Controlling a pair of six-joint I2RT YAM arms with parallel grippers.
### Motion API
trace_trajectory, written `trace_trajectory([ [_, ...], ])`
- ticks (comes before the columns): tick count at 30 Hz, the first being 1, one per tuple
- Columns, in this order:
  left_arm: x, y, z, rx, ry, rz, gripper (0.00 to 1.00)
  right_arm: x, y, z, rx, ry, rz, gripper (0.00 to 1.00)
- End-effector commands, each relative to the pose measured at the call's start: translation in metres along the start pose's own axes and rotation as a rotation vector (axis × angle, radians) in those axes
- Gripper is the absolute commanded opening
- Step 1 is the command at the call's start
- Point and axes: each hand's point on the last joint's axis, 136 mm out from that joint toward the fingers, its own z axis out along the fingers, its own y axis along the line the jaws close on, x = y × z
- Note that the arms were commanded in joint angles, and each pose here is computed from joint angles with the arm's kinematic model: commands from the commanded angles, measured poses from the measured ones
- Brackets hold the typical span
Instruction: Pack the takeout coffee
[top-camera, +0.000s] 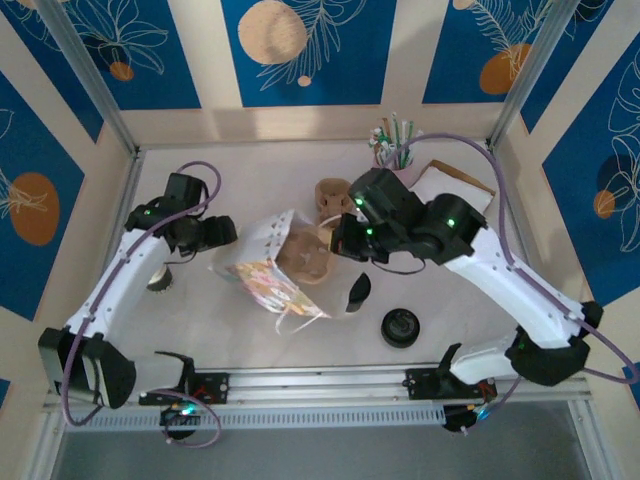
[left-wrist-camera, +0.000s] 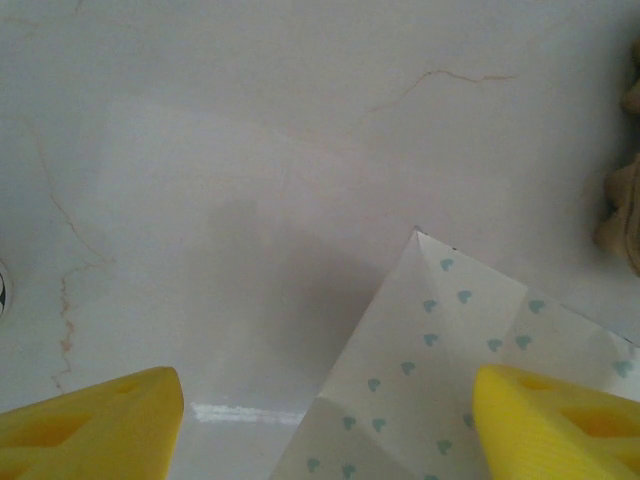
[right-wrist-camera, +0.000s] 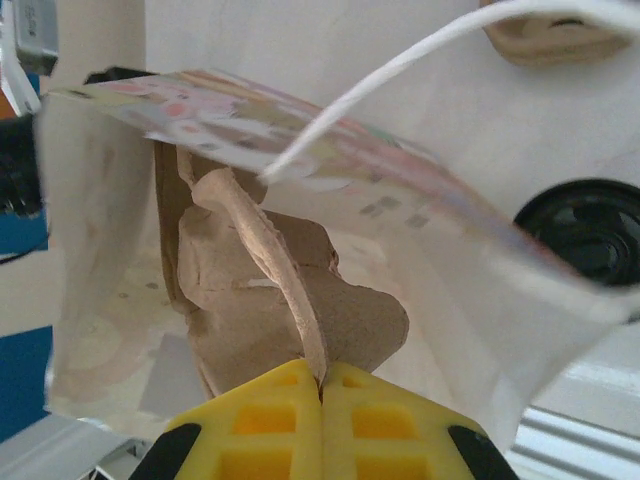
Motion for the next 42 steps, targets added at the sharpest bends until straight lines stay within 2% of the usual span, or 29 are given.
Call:
trace_trajectory([
  [1, -0.001, 0.007, 0.011, -0.026, 0.009, -0.004, 0.76, -0.013, 0.018, -0.001, -0.047, -0.014, -0.042, 0.0],
  [9, 0.002, 0.024, 0.036, -0.084, 0.049, -0.014, 0.75, -0.031, 0.035, 0.029, -0.023, 0.022, -0.065, 0.0],
  [13, -0.007, 0.034, 0.03, -0.09, 0.034, -0.039, 0.79, -0.034, 0.039, 0.049, 0.034, 0.061, -0.08, 0.0],
  [18, -0.026, 0.039, -0.001, -0.074, -0.03, -0.063, 0.91, -0.036, 0.046, 0.068, 0.082, 0.08, -0.106, 0.0],
  [21, -0.031, 0.046, -0.016, -0.071, -0.045, -0.082, 0.95, -0.037, 0.051, 0.079, 0.102, 0.092, -0.122, 0.0],
  [30, -0.043, 0.071, -0.08, -0.075, -0.169, -0.137, 0.97, -0.037, 0.059, 0.103, 0.143, 0.117, -0.146, 0.0],
  [35, -0.049, 0.061, -0.118, -0.038, -0.229, -0.11, 1.0, -0.037, 0.062, 0.108, 0.154, 0.124, -0.153, 0.0],
  [42, -0.047, 0.043, -0.148, 0.046, -0.27, -0.087, 1.0, -0.038, 0.069, 0.099, 0.135, 0.104, -0.162, 0.0],
])
